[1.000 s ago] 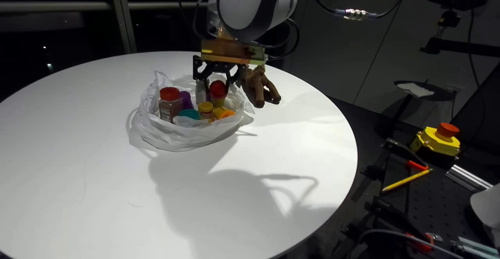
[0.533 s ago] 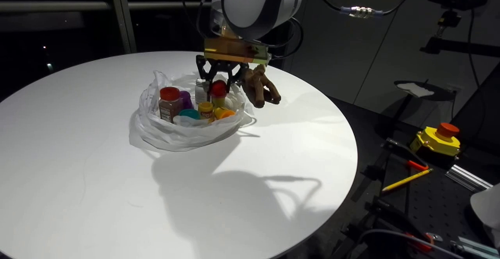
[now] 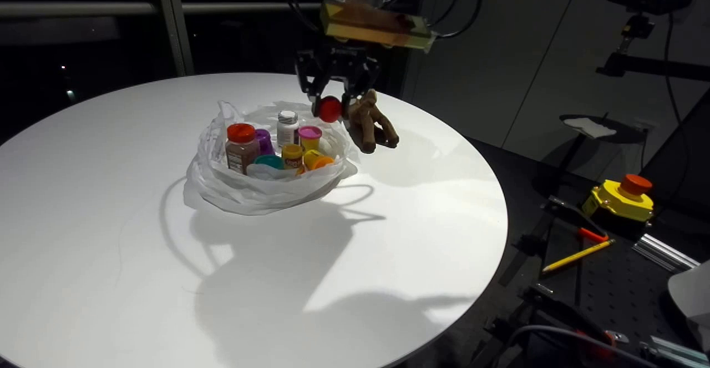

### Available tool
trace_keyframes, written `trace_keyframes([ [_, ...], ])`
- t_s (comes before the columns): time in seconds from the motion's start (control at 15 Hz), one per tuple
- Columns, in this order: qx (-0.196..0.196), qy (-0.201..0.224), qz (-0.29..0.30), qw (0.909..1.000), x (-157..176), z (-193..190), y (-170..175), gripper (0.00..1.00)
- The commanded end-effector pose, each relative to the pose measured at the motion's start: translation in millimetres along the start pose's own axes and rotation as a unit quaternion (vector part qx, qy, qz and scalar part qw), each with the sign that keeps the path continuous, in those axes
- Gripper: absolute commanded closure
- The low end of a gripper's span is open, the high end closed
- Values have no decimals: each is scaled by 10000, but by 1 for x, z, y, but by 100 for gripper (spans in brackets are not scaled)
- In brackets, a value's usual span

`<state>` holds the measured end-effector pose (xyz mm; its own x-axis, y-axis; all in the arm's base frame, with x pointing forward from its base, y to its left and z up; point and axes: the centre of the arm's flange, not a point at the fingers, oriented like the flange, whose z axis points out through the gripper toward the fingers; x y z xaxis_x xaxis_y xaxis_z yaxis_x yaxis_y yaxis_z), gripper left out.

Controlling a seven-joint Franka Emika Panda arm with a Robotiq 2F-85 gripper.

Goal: Remove the objects from the white plastic and put them on the table

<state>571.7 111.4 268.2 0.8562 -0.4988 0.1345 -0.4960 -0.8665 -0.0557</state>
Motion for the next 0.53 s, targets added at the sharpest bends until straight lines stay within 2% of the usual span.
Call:
trace_keyframes([
  [0.0, -146, -422, -134, 9989, -20, -31, 67, 80],
  [0.27, -301, -556, -294, 9976, 24, 11, 133, 80],
  [0.47, -441, -602, -464, 9961, 52, 51, 164, 80],
])
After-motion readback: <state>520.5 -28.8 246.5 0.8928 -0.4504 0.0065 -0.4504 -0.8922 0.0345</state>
